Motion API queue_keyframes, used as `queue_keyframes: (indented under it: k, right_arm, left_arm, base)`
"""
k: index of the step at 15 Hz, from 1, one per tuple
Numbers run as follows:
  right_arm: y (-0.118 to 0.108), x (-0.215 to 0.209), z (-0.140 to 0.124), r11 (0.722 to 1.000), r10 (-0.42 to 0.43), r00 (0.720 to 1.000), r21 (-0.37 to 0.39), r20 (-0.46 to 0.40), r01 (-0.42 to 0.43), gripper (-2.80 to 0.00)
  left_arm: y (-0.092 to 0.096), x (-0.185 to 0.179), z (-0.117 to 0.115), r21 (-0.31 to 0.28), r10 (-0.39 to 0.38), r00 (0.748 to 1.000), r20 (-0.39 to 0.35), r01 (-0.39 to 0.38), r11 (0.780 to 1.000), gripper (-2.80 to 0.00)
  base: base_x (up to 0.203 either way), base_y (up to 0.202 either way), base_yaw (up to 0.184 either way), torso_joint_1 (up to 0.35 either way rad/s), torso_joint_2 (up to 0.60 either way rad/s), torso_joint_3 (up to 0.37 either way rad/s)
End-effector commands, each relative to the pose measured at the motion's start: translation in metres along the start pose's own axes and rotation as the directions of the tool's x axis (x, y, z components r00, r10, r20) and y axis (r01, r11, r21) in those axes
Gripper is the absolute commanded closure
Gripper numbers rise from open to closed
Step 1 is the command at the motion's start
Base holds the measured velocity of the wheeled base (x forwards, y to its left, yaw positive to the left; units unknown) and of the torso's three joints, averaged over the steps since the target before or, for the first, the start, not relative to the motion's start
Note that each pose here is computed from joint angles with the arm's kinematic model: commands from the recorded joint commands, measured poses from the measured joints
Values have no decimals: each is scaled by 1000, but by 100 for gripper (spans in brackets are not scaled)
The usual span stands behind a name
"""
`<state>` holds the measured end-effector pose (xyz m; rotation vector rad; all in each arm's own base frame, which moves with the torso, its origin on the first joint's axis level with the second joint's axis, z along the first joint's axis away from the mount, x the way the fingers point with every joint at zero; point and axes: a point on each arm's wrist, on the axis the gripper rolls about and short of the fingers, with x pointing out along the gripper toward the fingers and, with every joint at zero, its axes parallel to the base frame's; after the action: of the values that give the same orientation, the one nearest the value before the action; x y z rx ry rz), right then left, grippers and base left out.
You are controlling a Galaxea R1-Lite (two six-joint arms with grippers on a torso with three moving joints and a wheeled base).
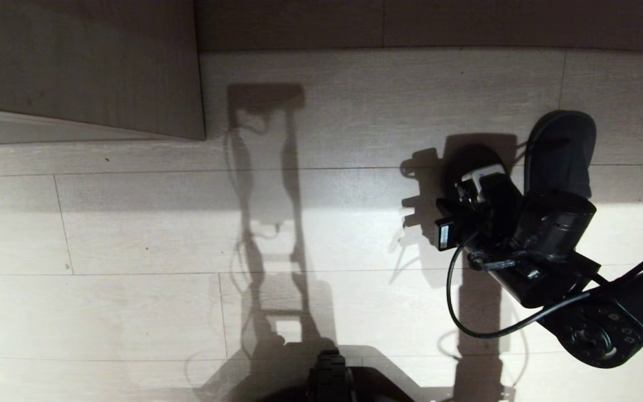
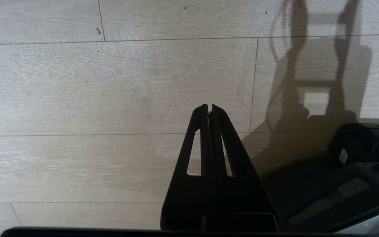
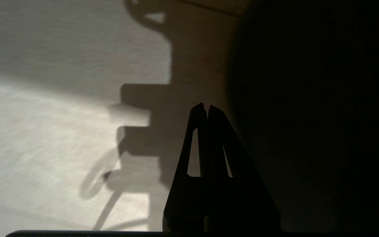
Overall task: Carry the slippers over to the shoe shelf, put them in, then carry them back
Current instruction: Place the slippers on the floor
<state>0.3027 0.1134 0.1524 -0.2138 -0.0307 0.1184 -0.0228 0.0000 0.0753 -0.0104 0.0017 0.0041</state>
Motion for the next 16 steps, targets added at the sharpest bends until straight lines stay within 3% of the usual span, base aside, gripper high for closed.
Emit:
queue_keyframes:
  k: [1,5,10,12,16]
  right_arm:
    - [-4,15,-10,999,-38,999,-13,-4,38,0]
    - [-20,33,10,993,-117,988,-6,100,118,0]
    - [-30,45,7,989,-145,983,-24,110,149,0]
    - [-32,42,15,993,-109,984,-25,144,114,0]
    - [-16,25,39,1000,6,976,9,216,-8,0]
  left_arm:
    - [0,0,0,0,1,1000,0,-1,1000,0]
    - [0,0,0,0,1,1000,0,-1,1000,0]
    - [0,0,0,-2,1,1000,0,-1,1000,0]
    - [0,0,0,-2,1,1000,0,-1,1000,0]
    - [0,0,0,-2,1,1000,0,-1,1000,0]
  base:
    - [0,0,0,0,0,0]
    - [0,0,0,0,0,0]
    - [0,0,0,0,0,0]
    - [0,0,0,0,0,0]
    - [0,0,0,0,0,0]
